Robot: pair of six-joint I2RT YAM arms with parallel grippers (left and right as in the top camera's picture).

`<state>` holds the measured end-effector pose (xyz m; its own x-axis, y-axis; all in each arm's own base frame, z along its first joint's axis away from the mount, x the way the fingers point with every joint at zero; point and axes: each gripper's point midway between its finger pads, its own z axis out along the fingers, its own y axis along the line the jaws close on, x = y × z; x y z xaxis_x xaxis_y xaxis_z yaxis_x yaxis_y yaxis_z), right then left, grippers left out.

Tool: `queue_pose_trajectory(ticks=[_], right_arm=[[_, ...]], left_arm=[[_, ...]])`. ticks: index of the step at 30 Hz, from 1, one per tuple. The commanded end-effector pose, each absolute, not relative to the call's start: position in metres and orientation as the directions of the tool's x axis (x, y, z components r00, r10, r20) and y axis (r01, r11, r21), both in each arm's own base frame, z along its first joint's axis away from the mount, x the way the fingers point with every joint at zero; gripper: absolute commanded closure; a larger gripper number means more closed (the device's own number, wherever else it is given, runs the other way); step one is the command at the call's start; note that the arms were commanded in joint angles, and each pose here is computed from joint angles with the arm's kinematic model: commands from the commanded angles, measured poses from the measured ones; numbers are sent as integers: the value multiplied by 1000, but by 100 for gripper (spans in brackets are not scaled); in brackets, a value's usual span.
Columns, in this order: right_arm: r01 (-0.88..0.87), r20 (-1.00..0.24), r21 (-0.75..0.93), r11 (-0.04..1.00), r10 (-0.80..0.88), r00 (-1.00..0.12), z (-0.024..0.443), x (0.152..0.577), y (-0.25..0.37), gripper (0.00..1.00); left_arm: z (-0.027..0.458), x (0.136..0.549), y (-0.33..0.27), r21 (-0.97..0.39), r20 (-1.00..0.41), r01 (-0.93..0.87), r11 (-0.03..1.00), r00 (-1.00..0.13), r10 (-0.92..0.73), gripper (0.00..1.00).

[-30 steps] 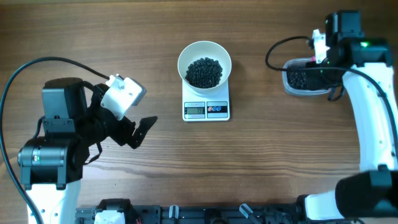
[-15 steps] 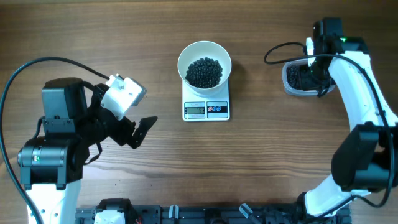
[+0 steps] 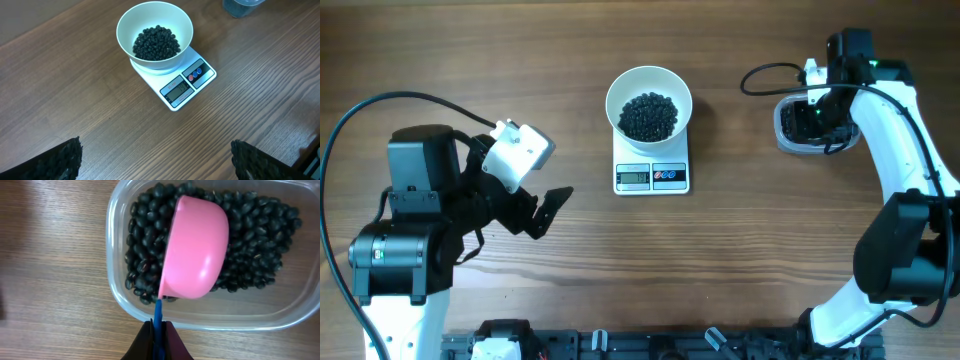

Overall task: Scoop item into bowl and weigh 150g on scale
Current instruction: 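Dip the pink scoop into the black beans again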

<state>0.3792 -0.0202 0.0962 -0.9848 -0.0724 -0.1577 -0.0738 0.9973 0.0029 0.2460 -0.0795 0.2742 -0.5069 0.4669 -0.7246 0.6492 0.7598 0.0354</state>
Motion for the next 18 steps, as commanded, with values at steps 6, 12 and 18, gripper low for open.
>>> queue_pose_trajectory(ticks=[6, 12, 18], right_arm=[[8, -128, 194, 981, 34, -991, 91, 369, -33, 96], [7, -71, 260, 966, 26, -997, 92, 350, -35, 96], [-3, -48, 292, 956, 12, -999, 72, 356, -31, 96]], left_arm=[[281, 247, -81, 47, -737, 661, 749, -483, 473, 0], [281, 247, -81, 47, -737, 661, 749, -483, 473, 0], [281, 247, -81, 47, -737, 661, 749, -483, 472, 0]])
